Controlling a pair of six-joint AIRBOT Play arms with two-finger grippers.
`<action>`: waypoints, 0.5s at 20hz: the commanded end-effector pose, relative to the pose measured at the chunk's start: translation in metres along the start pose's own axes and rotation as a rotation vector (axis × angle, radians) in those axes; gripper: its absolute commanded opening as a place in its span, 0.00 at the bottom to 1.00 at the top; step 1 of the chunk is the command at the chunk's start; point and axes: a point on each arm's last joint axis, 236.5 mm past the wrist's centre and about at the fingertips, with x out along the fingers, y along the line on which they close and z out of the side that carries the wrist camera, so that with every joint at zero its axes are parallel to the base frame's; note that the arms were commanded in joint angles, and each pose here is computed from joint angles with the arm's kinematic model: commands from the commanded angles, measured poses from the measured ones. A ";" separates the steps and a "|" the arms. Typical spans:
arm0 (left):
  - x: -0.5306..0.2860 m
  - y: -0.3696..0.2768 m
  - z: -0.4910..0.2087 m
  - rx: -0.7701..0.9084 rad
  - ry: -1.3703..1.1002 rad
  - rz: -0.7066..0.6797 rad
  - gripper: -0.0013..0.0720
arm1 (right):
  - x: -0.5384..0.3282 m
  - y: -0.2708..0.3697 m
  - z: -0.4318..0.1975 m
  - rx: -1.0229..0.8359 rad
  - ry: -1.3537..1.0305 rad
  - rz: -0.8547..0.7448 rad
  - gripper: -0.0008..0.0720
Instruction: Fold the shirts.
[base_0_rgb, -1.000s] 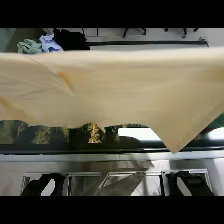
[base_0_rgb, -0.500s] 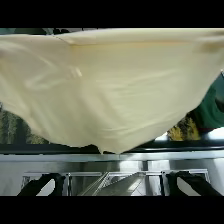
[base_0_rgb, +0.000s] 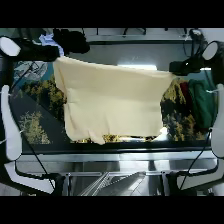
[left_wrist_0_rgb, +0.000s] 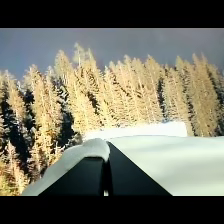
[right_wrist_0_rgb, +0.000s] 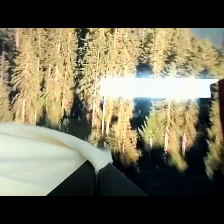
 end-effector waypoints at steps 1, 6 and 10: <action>0.061 0.011 -0.036 0.014 0.123 0.008 0.03 | 0.057 -0.003 0.013 0.031 -0.056 0.015 0.04; 0.069 0.031 -0.055 0.048 0.173 0.078 0.03 | 0.055 -0.005 0.031 0.033 -0.133 0.009 0.04; 0.046 0.050 -0.063 0.099 0.234 0.166 0.03 | 0.052 -0.003 0.005 0.029 -0.021 0.015 0.04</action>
